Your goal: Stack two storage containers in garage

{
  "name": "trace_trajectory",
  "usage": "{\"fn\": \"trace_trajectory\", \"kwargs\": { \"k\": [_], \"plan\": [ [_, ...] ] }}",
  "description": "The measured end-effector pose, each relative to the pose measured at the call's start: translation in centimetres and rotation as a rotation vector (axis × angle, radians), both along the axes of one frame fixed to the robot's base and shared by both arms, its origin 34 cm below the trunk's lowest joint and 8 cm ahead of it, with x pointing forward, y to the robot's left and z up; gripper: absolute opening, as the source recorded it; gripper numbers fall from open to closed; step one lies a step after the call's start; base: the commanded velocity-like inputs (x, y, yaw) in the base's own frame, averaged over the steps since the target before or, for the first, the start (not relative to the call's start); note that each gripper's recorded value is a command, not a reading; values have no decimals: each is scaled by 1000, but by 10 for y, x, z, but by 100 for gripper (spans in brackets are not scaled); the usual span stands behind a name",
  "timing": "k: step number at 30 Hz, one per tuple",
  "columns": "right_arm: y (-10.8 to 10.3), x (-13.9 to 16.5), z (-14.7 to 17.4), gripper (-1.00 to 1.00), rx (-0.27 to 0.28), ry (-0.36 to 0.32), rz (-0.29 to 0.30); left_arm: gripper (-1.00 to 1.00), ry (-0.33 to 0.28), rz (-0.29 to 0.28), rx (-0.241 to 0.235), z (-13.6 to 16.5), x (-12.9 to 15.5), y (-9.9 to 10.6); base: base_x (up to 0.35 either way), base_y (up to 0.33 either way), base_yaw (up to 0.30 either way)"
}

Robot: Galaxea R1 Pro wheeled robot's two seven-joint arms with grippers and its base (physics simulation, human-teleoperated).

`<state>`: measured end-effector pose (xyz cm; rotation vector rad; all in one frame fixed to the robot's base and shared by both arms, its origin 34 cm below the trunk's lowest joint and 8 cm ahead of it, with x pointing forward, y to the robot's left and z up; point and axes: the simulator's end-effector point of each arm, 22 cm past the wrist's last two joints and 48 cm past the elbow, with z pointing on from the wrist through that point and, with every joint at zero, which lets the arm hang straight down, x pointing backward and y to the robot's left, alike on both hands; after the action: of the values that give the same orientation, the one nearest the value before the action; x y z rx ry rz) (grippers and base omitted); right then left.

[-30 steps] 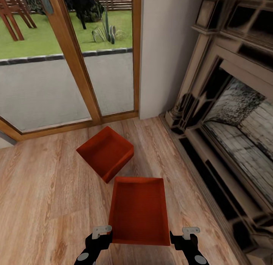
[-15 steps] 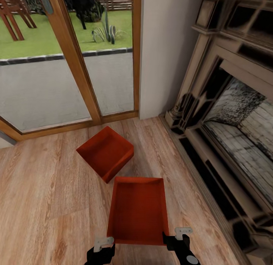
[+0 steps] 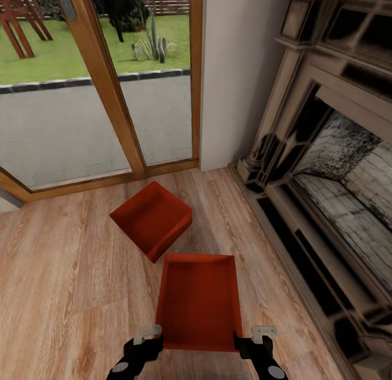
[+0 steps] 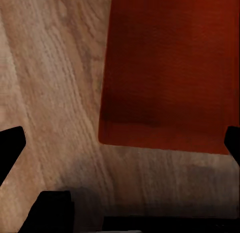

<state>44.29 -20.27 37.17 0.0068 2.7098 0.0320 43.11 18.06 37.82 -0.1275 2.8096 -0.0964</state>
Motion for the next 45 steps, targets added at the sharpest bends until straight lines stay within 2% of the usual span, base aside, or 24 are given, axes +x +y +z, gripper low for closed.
{"fn": "trace_trajectory", "kwargs": {
  "k": [1, 2, 5, 19, 25, 34, 45],
  "plan": [
    [0, 0, 0, 100, 0, 0, 0, 100, -113, 6, -9, 28, 62, 1, 0, 0, 0],
    [0, 0, 0, 100, -1, 0, 0, 100, -113, -1, -10, 36, 76, 3, 0, 0, 0],
    [0, 0, 0, 100, -2, 0, 1, 100, -103, -12, -13, 42, 82, 3, 0, 0, 0],
    [-1, 3, 1, 100, -5, -7, -1, 100, -94, -22, -15, 44, 84, 1, 0, 0, 0],
    [2, 36, 14, 100, 5, -79, -3, 100, -89, -22, -21, 43, 82, -3, 0, 0, 0],
    [5, 54, 23, 100, 13, -119, -5, 100, -88, -22, -23, 43, 81, -5, 0, 0, 0],
    [5, 49, 1, 100, 18, -113, -12, 100, -88, -23, -20, 22, 79, -2, 0, 0, 0]
  ]
}}
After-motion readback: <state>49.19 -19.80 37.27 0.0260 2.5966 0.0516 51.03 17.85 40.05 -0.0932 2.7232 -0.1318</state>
